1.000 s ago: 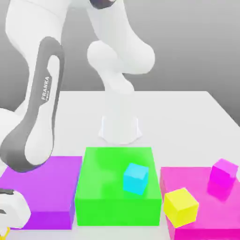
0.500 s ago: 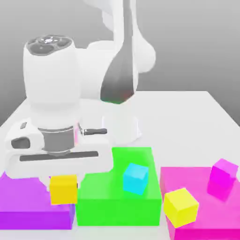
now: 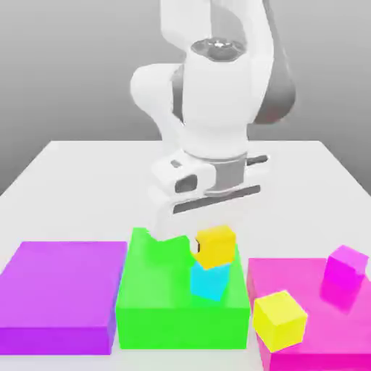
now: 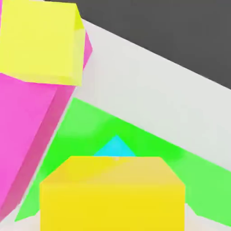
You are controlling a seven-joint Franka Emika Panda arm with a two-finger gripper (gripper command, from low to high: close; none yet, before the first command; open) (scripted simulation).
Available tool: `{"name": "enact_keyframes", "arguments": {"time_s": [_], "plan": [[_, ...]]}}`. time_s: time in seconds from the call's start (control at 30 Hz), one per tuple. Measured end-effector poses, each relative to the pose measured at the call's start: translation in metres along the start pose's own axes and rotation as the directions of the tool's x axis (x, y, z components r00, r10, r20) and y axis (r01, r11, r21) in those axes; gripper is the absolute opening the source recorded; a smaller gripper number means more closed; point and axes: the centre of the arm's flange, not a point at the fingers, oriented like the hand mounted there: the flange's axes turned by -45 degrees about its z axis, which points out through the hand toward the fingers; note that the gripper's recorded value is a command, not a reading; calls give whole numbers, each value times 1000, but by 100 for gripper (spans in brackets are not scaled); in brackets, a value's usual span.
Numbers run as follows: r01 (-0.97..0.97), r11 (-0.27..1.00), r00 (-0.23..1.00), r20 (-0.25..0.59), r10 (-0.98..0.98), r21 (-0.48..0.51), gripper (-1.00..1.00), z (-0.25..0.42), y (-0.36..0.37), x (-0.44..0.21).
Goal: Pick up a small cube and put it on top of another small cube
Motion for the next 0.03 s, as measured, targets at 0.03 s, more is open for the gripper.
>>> {"name": "enact_keyframes", "arguments": {"time_s": [0.03], "plan": [[0,1000,1000,0,0,0,100,0,0,0]]}}
